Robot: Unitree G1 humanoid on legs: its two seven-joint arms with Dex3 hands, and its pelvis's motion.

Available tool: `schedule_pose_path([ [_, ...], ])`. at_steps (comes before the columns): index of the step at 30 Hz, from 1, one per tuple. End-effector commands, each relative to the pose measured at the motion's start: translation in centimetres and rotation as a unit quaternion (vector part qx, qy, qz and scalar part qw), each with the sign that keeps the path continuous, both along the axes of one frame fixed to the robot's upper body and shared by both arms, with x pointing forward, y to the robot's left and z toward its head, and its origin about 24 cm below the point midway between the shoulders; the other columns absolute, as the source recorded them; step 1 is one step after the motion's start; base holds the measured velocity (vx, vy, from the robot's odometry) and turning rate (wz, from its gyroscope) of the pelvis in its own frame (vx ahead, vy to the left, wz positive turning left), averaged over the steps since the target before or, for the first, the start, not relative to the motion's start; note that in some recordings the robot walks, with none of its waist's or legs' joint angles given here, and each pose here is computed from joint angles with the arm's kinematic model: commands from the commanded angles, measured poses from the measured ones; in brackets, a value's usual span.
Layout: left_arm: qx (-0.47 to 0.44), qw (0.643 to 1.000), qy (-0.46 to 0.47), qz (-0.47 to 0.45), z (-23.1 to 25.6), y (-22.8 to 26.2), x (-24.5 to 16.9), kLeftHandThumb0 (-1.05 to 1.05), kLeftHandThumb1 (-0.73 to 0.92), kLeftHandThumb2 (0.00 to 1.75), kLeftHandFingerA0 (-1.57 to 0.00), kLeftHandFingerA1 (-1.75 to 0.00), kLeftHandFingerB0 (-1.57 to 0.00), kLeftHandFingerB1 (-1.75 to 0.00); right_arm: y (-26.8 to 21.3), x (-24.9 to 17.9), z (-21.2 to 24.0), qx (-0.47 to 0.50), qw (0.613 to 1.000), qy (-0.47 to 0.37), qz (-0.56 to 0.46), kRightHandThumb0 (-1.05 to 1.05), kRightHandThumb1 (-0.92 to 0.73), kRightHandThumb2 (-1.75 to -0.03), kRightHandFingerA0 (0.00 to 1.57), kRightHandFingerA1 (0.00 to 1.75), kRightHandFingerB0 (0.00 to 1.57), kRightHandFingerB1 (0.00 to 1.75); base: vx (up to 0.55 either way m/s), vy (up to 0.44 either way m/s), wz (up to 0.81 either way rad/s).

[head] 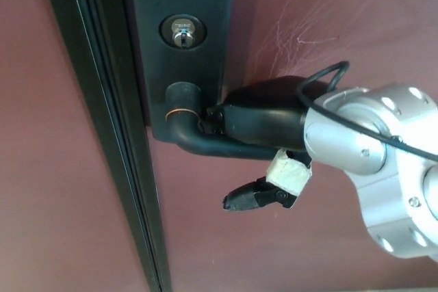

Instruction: The robot walks towards the door handle and put its right hand on it and twist the handle

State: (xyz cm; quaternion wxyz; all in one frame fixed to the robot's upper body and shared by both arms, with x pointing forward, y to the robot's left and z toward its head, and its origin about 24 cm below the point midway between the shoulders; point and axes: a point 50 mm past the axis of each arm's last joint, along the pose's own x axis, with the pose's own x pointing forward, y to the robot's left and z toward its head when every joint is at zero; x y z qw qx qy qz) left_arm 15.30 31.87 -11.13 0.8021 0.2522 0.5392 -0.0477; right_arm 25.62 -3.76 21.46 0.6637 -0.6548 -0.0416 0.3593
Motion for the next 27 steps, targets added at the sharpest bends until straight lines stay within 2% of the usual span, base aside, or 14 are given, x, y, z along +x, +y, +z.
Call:
schedule_pose_path([
  [1,-0.003,0.999,0.035,-0.024,-0.6,0.0,-1.8,-0.4,0.6,0.58,-0.67,-0.46,-0.47,-0.38,-1.0,-1.0,1.4,0.001,0.864,-0.494,-0.093,-0.92,-0.62,-0.95,0.0,0.0,0.0,0.03,0.0,0.0,0.0],
  [11,-0.004,0.999,0.033,-0.024,-0.5,0.0,-1.6,-0.41,0.59,0.58,-0.66,-0.46,-0.46,-0.38,-1.1,-2.3,2.8,0.039,0.863,-0.49,-0.115,-0.92,-0.63,-0.94,0.0,0.0,0.0,0.03,0.0,0.0,0.0],
  [19,-0.001,0.999,0.038,-0.028,-0.6,0.1,-1.7,-0.41,0.59,0.58,-0.66,-0.46,-0.46,-0.38,-1.9,-4.4,6.5,0.081,0.877,-0.465,-0.091,-0.92,-0.63,-0.95,0.0,0.0,0.0,0.04,0.0,0.0,0.0],
  [24,-0.002,0.999,0.038,-0.027,-0.5,0.2,-1.8,-0.41,0.59,0.58,-0.66,-0.46,-0.46,-0.38,-2.4,-5.3,7.9,0.083,0.872,-0.476,-0.082,-0.92,-0.63,-0.95,0.0,0.0,0.01,0.05,0.0,0.0,0.0],
  [25,-0.002,0.999,0.04,-0.026,-0.6,0.2,-1.9,-0.41,0.59,0.58,-0.66,-0.46,-0.46,-0.38,-2.6,-5.7,8.2,0.091,0.866,-0.485,-0.08,-0.86,-0.58,-0.95,0.0,0.07,0.02,0.11,0.0,0.0,0.0],
  [27,0.0,0.999,0.043,-0.027,-0.7,0.2,-2.2,-0.41,0.59,0.58,-0.66,-0.46,-0.46,-0.38,-2.8,-6.3,8.9,0.104,0.855,-0.503,-0.076,-0.85,-0.57,-0.94,0.0,0.08,0.02,0.13,0.0,0.0,0.0],
])
